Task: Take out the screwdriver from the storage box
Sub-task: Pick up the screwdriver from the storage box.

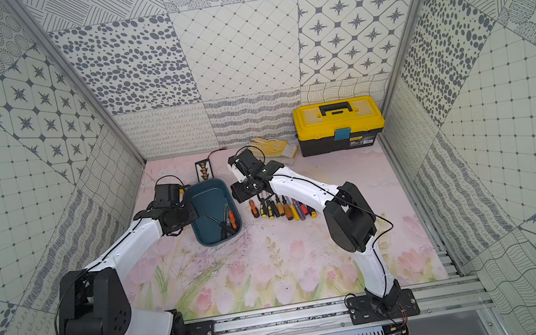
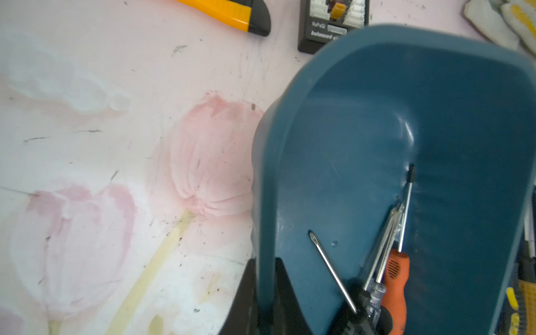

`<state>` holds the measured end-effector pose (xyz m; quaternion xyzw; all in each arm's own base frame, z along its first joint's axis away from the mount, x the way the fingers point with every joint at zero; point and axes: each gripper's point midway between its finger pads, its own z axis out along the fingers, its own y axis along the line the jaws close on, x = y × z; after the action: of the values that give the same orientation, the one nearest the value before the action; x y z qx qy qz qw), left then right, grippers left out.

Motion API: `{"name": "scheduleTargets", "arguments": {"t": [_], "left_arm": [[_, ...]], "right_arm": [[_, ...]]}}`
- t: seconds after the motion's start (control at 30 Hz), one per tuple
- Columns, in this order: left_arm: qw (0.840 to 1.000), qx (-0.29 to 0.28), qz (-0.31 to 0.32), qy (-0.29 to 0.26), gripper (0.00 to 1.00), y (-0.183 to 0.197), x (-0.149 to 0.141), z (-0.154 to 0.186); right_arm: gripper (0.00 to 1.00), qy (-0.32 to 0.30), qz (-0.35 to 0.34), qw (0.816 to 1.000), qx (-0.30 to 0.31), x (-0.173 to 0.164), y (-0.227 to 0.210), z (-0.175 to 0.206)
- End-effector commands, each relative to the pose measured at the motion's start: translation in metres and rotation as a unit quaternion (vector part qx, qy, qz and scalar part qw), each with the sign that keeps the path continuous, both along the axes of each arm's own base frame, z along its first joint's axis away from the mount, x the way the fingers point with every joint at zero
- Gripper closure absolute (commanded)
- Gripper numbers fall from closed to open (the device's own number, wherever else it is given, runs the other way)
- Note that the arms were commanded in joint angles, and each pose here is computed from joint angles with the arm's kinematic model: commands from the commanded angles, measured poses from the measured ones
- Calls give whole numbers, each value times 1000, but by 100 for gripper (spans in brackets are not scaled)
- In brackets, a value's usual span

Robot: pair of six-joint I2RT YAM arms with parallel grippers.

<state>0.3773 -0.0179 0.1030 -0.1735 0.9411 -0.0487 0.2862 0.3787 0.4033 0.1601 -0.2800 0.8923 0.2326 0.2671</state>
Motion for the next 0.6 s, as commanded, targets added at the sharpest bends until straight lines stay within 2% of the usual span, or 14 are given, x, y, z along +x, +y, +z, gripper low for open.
{"name": "scheduleTargets", "arguments": {"t": [0.0,0.23,0.37,0.47,0.57], "left_arm": [[997,-35,-48,-50,100,-25,26,16],[997,-25,-55,-46,100,-28,25,17],[998,-14,-54,-42,100,-25,23,17],[998,-14,-53,-41,100,-26,22,16],[998,-12,-50,-38,100,-24,22,15]], "right_arm": [[49,-10,91,996,16,-19,29,0],[50,23,138,990,-17,-40,48,-31],[51,19,162,983,-82,-52,56,-55],[52,14,155,979,-134,-51,54,-73],[52,19,144,977,-158,-51,51,-88]]}}
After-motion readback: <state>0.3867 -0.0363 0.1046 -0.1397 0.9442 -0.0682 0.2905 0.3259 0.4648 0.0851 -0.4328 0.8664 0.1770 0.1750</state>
